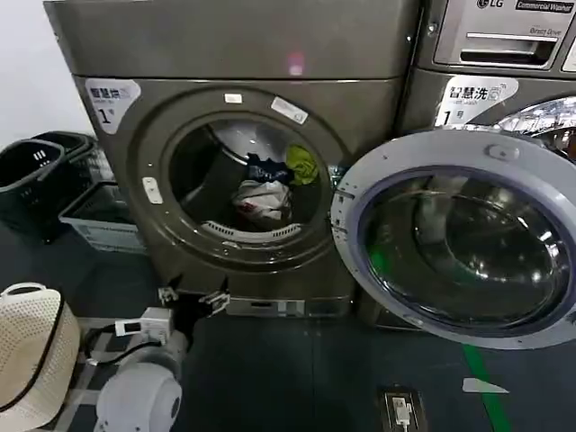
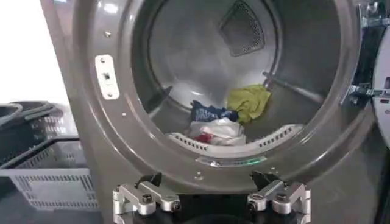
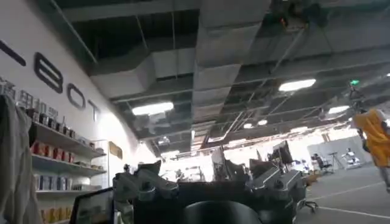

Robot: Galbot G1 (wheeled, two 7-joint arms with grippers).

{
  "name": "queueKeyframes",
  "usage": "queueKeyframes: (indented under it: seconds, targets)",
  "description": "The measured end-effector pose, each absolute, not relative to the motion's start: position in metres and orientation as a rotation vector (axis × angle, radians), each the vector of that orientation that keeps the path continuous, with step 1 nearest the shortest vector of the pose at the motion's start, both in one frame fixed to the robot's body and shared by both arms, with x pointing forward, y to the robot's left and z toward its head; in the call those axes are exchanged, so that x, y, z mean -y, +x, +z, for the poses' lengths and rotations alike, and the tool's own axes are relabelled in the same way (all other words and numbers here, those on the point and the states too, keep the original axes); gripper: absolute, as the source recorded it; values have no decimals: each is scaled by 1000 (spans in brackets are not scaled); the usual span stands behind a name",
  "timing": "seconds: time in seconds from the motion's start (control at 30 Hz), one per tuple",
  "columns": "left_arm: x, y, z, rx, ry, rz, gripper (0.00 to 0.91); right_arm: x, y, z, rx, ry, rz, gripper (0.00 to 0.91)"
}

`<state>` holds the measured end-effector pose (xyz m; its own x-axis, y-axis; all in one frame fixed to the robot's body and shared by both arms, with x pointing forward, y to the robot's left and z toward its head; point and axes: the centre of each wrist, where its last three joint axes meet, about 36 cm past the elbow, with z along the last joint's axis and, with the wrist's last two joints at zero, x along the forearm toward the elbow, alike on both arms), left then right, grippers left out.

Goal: Grasp the clothes from the dryer.

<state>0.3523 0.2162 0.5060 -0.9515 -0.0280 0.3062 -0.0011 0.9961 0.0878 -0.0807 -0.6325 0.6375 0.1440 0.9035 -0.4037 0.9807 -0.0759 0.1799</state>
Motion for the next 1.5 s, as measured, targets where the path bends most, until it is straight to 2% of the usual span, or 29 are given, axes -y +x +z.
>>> queueKeyframes:
  seconds: [1.5]
  targets:
    - [-214, 353, 503, 2819, 21, -115, 907, 631, -79, 634, -1812, 2028, -255, 907]
